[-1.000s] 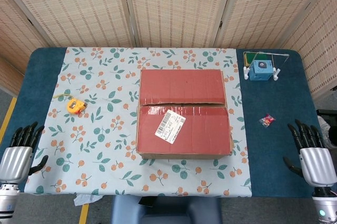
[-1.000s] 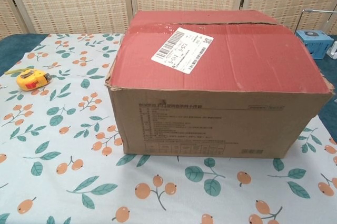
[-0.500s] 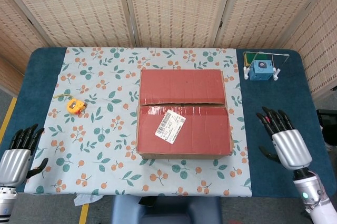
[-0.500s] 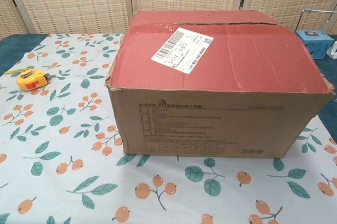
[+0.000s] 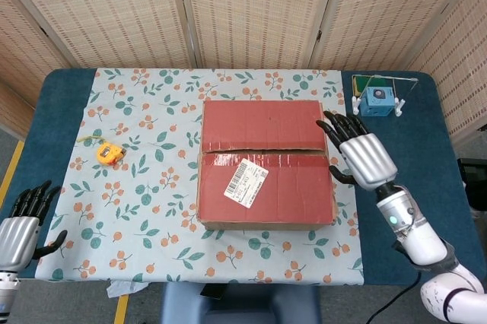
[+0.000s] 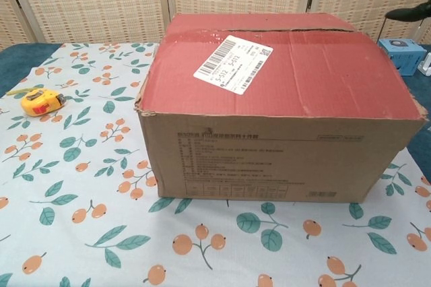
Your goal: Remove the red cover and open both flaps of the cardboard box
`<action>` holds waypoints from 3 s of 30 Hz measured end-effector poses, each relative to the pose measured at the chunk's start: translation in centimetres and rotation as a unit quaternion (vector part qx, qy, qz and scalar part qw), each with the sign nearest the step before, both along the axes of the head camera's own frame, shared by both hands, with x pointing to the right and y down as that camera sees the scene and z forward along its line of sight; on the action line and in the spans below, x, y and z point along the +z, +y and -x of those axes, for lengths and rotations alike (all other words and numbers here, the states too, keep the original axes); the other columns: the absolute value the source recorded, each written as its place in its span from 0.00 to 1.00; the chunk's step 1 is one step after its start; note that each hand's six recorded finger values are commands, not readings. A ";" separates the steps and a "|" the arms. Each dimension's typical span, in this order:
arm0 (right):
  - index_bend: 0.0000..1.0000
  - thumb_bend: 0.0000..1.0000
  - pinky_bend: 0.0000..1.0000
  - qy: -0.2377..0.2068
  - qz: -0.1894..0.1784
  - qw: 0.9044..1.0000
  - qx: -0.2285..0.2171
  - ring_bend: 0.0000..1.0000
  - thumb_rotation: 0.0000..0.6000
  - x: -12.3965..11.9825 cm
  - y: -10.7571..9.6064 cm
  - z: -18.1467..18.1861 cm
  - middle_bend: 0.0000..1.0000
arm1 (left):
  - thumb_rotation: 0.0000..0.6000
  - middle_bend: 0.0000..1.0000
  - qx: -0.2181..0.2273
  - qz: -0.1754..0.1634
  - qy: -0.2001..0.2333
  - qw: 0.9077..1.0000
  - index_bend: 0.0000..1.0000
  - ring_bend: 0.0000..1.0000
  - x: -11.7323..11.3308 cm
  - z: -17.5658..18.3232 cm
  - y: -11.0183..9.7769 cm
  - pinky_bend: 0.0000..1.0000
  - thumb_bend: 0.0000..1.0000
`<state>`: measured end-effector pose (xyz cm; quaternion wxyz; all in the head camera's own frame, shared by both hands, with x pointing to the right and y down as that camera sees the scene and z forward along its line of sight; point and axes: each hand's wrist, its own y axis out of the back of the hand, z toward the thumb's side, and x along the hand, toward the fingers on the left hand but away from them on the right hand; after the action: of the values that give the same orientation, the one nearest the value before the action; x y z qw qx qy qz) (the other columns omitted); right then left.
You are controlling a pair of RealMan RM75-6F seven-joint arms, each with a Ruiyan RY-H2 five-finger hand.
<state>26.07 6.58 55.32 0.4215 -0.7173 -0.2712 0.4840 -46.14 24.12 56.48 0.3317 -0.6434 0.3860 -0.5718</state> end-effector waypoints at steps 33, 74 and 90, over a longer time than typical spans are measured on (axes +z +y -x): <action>0.00 0.39 0.00 0.050 -0.014 0.998 -0.026 0.00 1.00 7.5 -4.7 7.0 0.00 | 1.00 0.00 -0.012 -0.014 -0.010 1.000 0.00 0.00 -0.3 1.4 0.0 0.00 0.38; 0.00 0.39 0.00 0.034 -0.055 0.990 0.123 0.00 1.00 3.9 -20.6 8.1 0.00 | 1.00 0.00 -0.056 0.012 -0.022 0.998 0.00 0.00 1.2 3.4 -0.3 0.00 0.38; 0.00 0.39 0.00 0.005 -0.017 0.993 0.120 0.00 1.00 5.1 -19.8 6.6 0.00 | 1.00 0.00 -0.051 0.022 -0.031 0.998 0.00 0.00 1.8 3.2 -0.5 0.00 0.38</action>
<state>19.51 -13.26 60.45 0.3741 -0.6700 -0.3616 0.5295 -49.37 23.57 58.29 0.2994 -0.6119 0.3956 -0.6159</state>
